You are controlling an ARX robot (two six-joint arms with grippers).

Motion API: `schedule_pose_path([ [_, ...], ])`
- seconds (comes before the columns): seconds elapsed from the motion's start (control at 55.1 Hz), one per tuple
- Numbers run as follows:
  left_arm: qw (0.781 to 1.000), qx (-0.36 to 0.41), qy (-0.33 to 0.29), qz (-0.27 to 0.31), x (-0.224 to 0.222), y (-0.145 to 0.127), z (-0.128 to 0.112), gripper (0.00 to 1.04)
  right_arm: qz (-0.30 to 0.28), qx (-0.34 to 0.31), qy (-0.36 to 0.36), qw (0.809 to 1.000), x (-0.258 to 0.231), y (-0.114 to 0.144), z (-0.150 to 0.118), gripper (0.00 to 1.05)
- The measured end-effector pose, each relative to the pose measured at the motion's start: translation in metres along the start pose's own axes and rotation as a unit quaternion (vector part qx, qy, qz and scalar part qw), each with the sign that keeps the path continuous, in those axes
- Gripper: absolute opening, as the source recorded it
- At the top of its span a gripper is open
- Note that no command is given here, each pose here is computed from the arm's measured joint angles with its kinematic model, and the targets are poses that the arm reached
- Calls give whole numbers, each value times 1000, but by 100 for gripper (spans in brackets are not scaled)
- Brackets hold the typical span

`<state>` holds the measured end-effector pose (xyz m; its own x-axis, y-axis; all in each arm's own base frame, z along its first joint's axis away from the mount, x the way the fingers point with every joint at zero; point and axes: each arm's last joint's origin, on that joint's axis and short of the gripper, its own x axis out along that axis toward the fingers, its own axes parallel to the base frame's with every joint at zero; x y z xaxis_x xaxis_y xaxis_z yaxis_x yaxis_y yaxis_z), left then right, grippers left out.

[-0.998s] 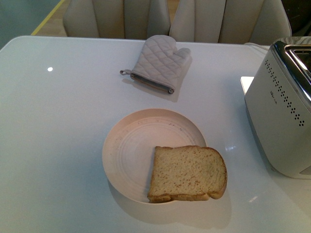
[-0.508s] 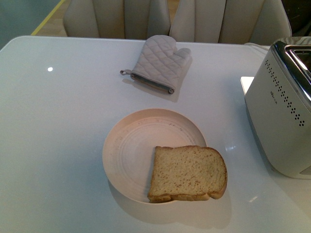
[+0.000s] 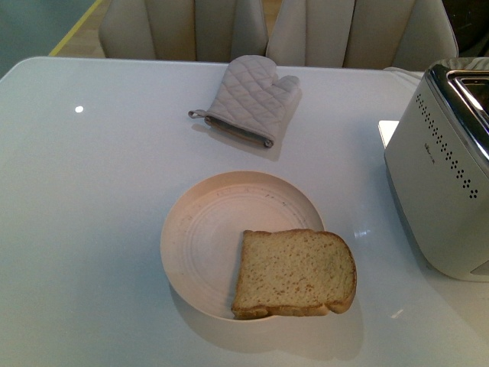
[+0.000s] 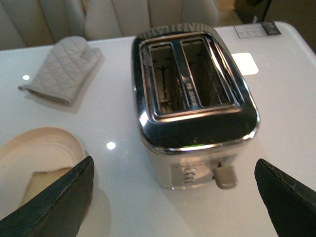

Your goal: Put bread into toaster

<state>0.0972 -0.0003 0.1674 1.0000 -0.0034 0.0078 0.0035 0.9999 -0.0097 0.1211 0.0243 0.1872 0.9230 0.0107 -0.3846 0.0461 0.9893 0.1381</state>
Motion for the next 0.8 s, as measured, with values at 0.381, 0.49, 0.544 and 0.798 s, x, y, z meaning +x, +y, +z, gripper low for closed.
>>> schedule_pose_path([
  [0.381, 1000, 0, 0, 0, 0, 0, 0, 97, 86, 108, 155, 978, 70, 41, 9, 96],
  [0.49, 1000, 0, 0, 0, 0, 0, 0, 97, 78, 151, 199, 965, 86, 51, -1, 96],
  [0.544, 1000, 0, 0, 0, 0, 0, 0, 97, 79, 163, 220, 958, 92, 57, -9, 96],
  [0.798, 1000, 0, 0, 0, 0, 0, 0, 97, 38, 215, 272, 937, 132, 61, -44, 96],
])
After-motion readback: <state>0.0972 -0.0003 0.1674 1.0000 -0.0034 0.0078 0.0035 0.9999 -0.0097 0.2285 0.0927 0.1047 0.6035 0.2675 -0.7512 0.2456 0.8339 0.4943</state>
